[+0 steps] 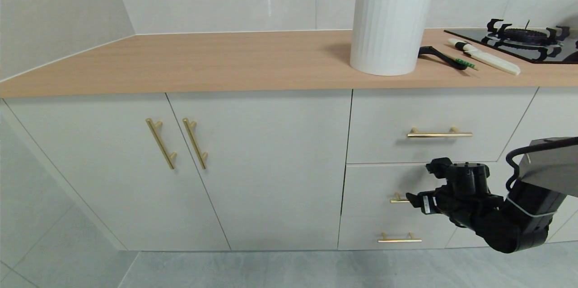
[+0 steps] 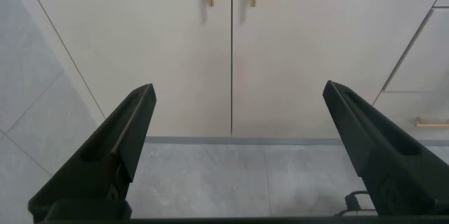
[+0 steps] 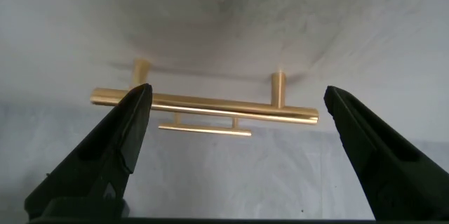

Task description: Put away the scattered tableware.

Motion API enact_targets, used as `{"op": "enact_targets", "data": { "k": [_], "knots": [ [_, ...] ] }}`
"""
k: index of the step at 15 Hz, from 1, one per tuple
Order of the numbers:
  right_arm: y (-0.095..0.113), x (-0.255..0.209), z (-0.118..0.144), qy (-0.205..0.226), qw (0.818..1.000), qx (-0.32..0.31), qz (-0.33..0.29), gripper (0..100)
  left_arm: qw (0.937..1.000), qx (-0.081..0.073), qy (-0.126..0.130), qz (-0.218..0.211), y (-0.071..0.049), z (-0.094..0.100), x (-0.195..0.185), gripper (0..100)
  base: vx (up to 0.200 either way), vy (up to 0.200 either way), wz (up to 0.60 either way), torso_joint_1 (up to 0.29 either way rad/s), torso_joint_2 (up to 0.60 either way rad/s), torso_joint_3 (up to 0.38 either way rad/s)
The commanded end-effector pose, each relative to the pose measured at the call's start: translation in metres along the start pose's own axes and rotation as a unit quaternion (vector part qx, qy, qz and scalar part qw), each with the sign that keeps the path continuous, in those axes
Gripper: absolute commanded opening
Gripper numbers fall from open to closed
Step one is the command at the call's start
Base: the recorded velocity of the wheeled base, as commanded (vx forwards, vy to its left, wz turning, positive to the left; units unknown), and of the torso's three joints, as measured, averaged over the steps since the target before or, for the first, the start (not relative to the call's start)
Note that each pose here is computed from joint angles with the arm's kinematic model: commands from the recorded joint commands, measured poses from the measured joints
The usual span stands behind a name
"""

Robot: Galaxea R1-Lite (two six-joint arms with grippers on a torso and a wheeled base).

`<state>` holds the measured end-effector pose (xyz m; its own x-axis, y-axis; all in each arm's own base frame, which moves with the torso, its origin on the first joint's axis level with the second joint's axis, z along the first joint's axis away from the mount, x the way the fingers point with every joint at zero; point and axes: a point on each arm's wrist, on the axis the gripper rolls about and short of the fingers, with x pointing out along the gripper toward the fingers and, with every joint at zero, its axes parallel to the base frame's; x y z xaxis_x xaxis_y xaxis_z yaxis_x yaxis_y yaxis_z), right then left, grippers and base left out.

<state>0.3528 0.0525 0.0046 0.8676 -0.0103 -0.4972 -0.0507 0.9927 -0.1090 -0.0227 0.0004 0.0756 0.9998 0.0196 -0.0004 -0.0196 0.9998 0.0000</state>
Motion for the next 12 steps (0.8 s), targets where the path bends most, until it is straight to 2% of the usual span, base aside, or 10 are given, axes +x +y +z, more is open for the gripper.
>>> {"op": "enact_targets", "data": {
  "k": [1, 6, 9, 12],
  "knots": [
    [0.001, 0.006, -0.003, 0.002, 1.0, 0.001, -0.005, 100, 1.0, 0.0, 0.001, 0.0, 0.0, 0.0, 0.0, 100, 0.0, 0.0, 0.0, 0.0, 0.0, 0.0],
    [0.002, 0.021, -0.008, -0.003, 0.999, 0.004, -0.033, 100, 1.0, 0.0, 0.001, 0.0, 0.0, 0.0, 0.0, 100, 0.0, 0.0, 0.0, 0.0, 0.0, 0.0],
    [0.003, 0.035, -0.008, -0.036, 0.997, 0.011, -0.063, 100, 1.0, 0.0, 0.001, 0.0, 0.0, 0.0, 0.0, 100, 0.0, 0.0, 0.0, 0.0, 0.0, 0.0],
    [0.002, 0.036, -0.009, -0.037, 0.997, 0.012, -0.065, 100, 1.0, 0.0, 0.001, 0.0, 0.0, 0.0, 0.0, 100, 0.0, 0.0, 0.0, 0.0, 0.0, 0.0]
  ]
}}
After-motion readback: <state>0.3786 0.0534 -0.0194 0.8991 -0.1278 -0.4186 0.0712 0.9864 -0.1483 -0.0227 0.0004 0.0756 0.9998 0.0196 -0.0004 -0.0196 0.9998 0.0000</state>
